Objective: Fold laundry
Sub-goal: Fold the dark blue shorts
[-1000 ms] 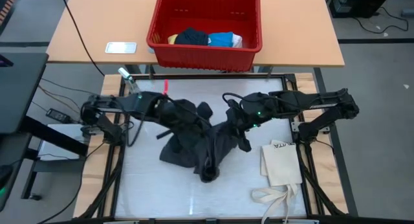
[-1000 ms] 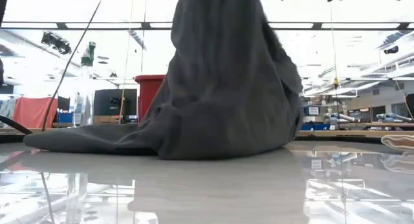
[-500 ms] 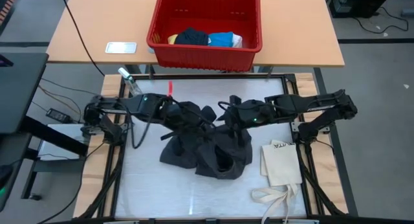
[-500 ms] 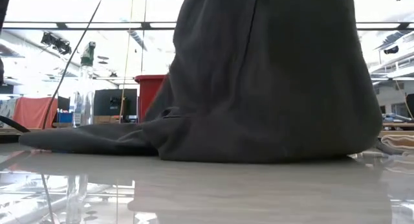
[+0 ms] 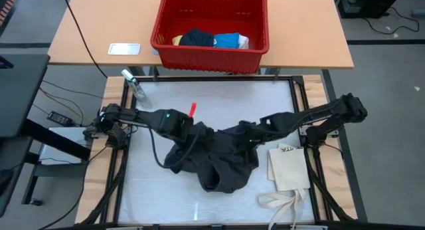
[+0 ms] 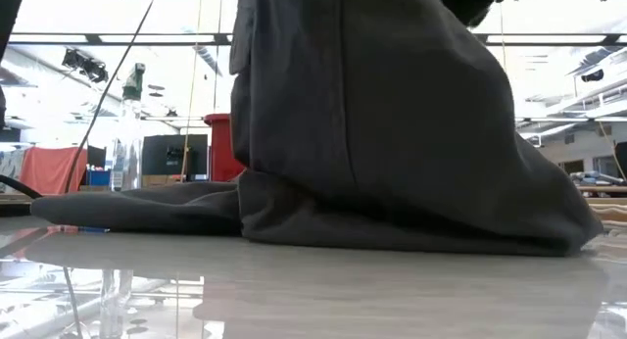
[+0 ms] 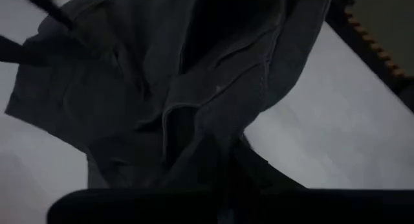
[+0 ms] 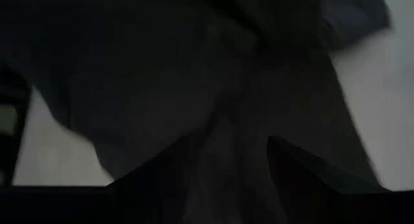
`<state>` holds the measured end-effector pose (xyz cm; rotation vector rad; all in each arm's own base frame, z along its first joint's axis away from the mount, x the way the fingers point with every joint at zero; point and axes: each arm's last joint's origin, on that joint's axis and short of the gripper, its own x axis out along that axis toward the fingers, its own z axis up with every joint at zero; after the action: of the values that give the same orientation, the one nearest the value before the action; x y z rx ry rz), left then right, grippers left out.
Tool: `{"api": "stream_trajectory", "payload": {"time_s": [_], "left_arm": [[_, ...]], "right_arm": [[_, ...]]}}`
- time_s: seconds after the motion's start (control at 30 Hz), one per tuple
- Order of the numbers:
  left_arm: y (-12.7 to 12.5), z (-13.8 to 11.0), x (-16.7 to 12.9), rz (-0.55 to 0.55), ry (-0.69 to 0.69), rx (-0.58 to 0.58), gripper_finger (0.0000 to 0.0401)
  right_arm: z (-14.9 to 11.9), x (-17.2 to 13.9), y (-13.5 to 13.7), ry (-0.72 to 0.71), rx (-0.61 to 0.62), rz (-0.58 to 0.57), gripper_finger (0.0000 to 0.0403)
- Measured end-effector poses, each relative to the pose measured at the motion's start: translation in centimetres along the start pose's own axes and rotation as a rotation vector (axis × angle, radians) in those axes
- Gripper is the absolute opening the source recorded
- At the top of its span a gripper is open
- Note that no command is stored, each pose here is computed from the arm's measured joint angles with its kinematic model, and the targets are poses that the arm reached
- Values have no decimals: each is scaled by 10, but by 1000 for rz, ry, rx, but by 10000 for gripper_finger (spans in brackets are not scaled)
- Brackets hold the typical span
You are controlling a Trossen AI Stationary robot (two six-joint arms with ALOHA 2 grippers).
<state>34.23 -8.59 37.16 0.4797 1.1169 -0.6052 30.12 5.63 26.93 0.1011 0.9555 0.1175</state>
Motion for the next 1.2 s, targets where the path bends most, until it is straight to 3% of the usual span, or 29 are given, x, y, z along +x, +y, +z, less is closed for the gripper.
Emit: {"api": "stream_trajectory", "payload": {"time_s": [0.2,0.37,0.5,0.7,0.87,0.97,1.13,1.2], "left_arm": [[-13,3,17,-26,30,-168,13],[-28,-2,45,-60,121,-291,13],[-37,-5,60,-17,177,-383,12],[-44,-3,64,47,187,-544,16],[-52,1,65,79,176,-578,16],[-55,4,65,111,160,-562,17],[-54,7,65,170,131,-552,17],[-54,8,66,171,112,-546,17]], "right_arm": [[-2,34,-11,-248,-63,55,208],[-10,70,-16,-230,-194,83,208],[-14,97,-19,-211,-191,107,209],[-10,129,-32,-294,-133,134,209],[-5,141,-45,-352,-108,208,205],[-2,146,-46,-346,-114,266,170],[-1,145,-41,-244,-73,475,25],[-3,137,-34,-186,-54,539,18]]}}
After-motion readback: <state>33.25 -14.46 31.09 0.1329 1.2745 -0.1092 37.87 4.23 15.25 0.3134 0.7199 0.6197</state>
